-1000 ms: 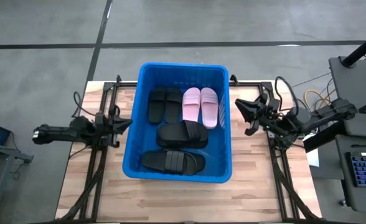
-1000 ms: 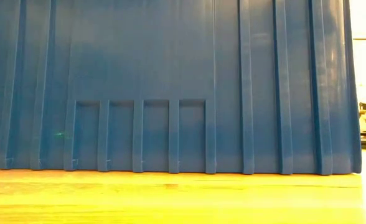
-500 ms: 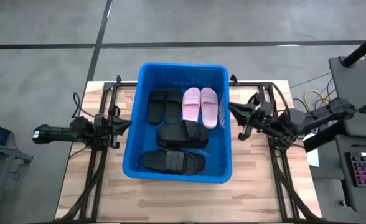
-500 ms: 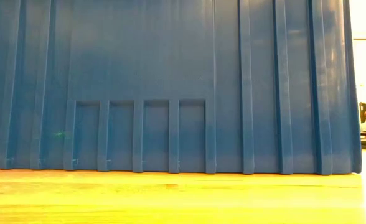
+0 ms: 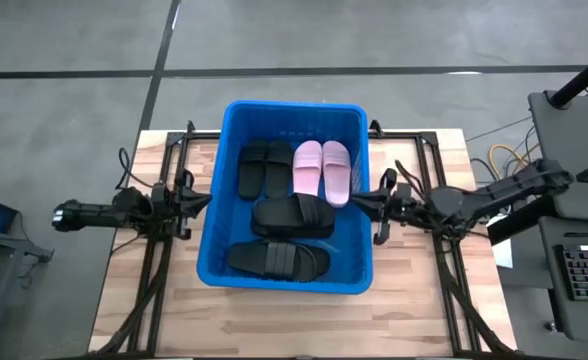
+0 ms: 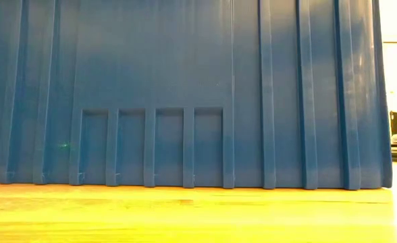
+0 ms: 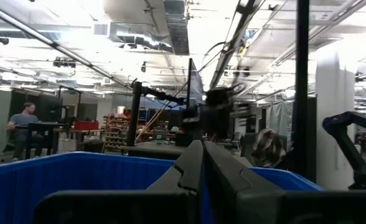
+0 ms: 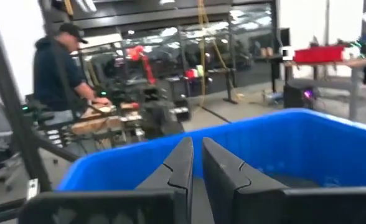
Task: Pick and place slides into bin
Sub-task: Return to Home Position
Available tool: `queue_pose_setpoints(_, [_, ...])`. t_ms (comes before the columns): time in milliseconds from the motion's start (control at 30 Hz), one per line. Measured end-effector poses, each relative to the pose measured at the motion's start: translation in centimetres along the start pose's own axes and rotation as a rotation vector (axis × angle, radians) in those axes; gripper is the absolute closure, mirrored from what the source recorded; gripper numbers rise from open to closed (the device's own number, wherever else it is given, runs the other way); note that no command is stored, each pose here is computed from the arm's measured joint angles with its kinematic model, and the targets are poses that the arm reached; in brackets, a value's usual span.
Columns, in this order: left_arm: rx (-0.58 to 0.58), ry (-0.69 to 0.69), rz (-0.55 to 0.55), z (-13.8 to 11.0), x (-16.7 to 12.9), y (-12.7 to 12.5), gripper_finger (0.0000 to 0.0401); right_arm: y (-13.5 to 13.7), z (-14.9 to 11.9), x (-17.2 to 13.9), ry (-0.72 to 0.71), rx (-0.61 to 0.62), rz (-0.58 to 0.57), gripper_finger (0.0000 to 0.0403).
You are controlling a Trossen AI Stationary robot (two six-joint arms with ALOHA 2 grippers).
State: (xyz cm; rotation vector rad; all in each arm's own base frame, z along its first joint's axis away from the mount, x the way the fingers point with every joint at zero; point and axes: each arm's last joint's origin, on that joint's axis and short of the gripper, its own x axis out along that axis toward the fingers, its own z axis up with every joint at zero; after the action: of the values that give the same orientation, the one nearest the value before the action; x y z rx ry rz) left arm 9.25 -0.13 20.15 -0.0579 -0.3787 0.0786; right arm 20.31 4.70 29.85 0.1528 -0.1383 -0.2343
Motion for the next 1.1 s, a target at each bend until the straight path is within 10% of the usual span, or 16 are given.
queue_pose_setpoints(300, [0.028, 0.004, -0.004, -0.1, 0.0, 0.0, 0.0401, -5.1, -0.6, -0.9, -0.032, -0.164, -0.14, 0.0385])
queue_pose_setpoints(533, [0.028, 0.004, 0.013, -0.1, 0.0, 0.0, 0.0401, -8.9, 0.6, -3.0, -0.121, -0.062, -0.049, 0.0389])
queue_pose_setpoints(1100, [0.029, 0.013, 0.049, -0.2, 0.1, 0.1, 0.0401, -8.6, -3.7, -8.6, -0.171, -0.015, 0.059, 0.0395])
